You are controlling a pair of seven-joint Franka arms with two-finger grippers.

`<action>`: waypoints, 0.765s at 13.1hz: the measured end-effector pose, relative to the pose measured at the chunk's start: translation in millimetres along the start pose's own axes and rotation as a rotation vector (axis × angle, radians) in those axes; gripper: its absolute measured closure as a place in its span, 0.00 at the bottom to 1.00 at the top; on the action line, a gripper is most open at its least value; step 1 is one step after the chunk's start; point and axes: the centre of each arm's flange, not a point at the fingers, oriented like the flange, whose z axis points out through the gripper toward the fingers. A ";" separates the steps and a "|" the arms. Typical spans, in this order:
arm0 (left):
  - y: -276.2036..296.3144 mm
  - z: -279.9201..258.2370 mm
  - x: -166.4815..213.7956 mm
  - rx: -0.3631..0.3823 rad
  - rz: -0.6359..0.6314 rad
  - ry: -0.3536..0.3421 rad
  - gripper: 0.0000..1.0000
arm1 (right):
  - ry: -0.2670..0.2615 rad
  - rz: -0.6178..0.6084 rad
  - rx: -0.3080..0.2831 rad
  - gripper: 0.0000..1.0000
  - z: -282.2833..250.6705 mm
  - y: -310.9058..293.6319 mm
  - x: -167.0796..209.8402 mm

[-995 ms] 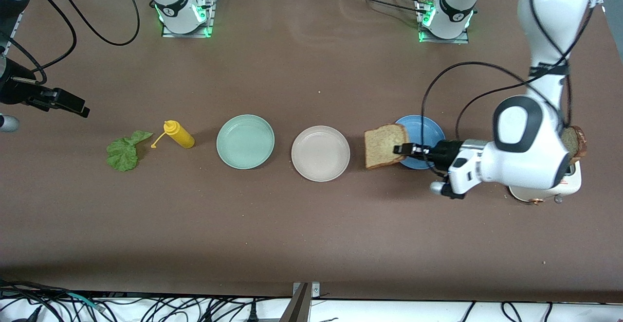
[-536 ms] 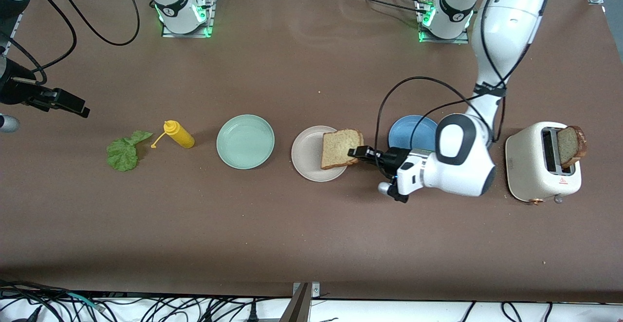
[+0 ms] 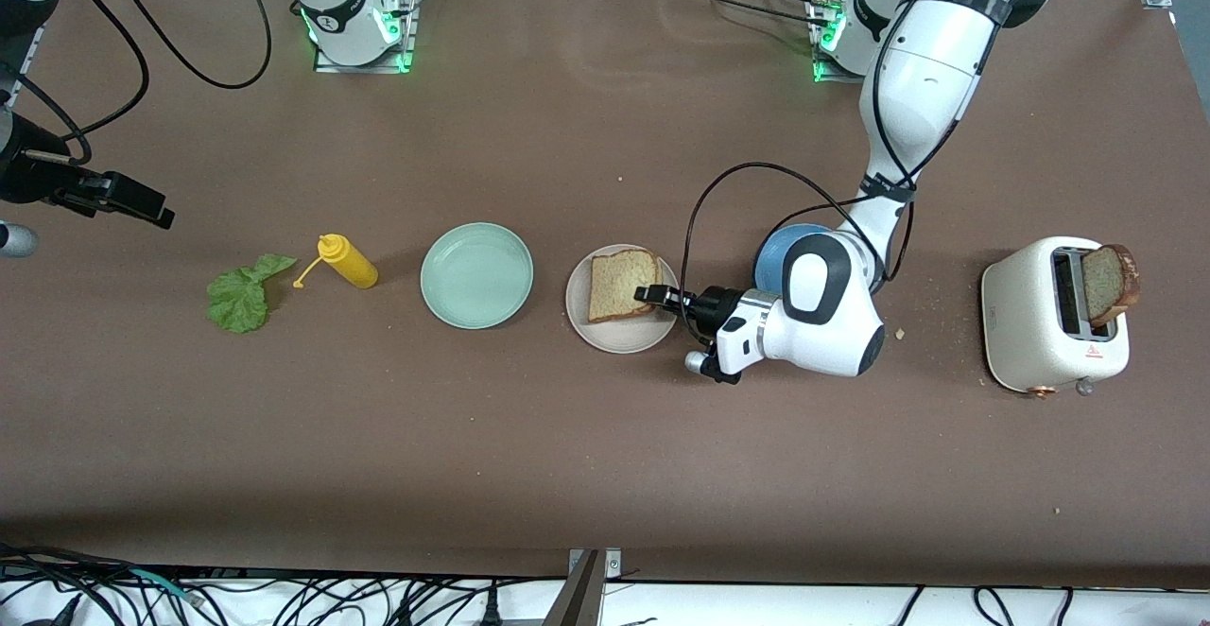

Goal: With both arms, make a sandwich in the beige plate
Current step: 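Carry the bread slice with the left gripper onto the beige plate, then open the left gripper and withdraw while the right gripper reaches the mustard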

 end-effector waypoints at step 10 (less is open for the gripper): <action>-14.2 7.5 3.3 0.032 -0.012 0.019 0.06 | 0.009 -0.010 0.002 0.00 0.4 -5.9 0.4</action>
